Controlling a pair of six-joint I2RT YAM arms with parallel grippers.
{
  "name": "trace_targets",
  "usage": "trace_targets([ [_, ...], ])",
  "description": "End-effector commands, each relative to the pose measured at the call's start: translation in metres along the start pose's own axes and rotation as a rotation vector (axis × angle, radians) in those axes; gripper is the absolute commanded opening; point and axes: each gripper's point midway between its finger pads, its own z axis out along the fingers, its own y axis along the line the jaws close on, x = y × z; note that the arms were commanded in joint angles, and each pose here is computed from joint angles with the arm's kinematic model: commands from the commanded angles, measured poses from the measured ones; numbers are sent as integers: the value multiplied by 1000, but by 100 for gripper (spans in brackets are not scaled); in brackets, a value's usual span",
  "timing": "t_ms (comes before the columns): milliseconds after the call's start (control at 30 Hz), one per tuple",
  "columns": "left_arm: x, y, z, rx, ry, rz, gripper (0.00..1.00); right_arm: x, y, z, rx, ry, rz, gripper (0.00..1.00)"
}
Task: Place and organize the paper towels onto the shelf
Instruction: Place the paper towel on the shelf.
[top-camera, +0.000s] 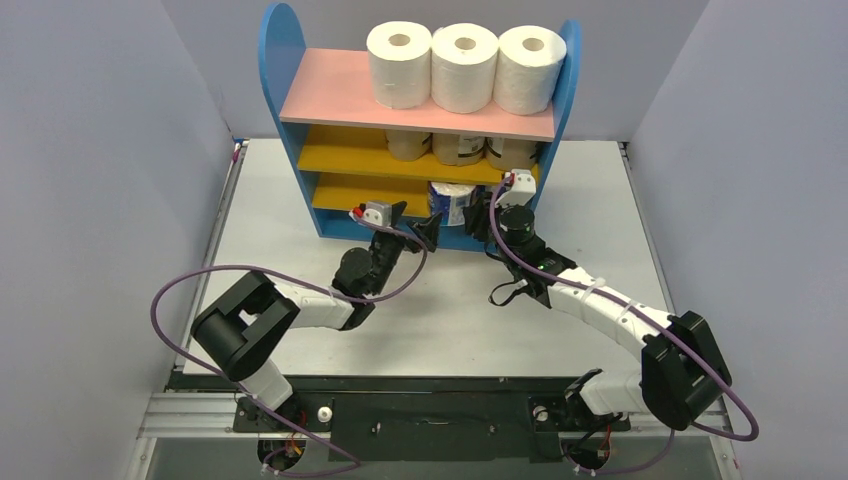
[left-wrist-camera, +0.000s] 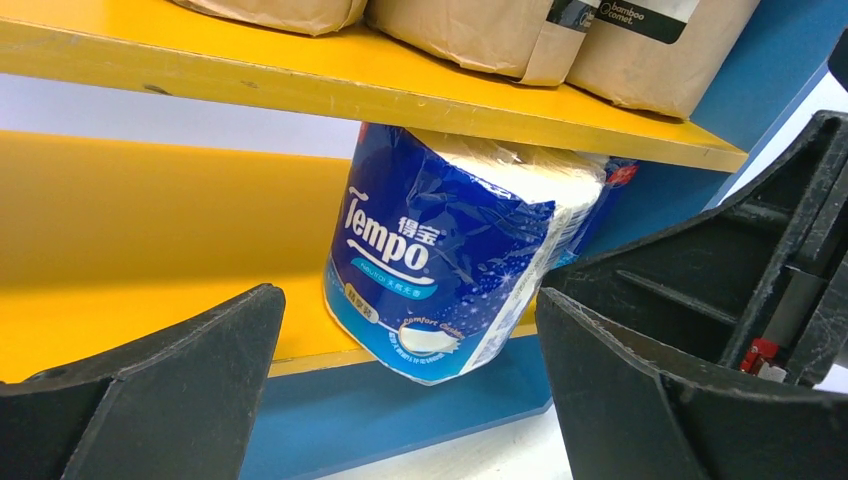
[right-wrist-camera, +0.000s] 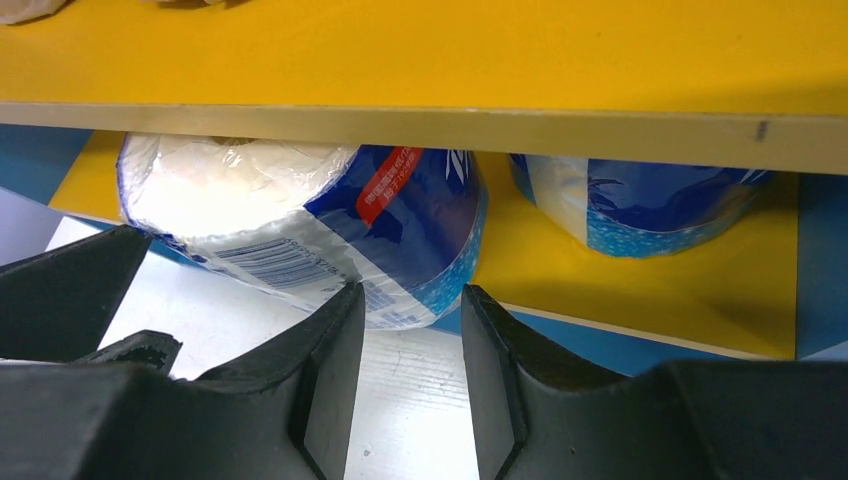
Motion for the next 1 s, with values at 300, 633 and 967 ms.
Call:
trace_targets([
  [300, -23, 8, -10, -19, -39, 16, 96, -45, 19, 2, -51, -132, 87, 36],
  [633, -14, -2, -6, 30, 4, 43, 96, -44, 16, -9, -49, -118, 83, 37],
  [967, 2, -12, 3, 54, 47, 69, 96, -43, 17, -17, -64, -103, 73, 37],
])
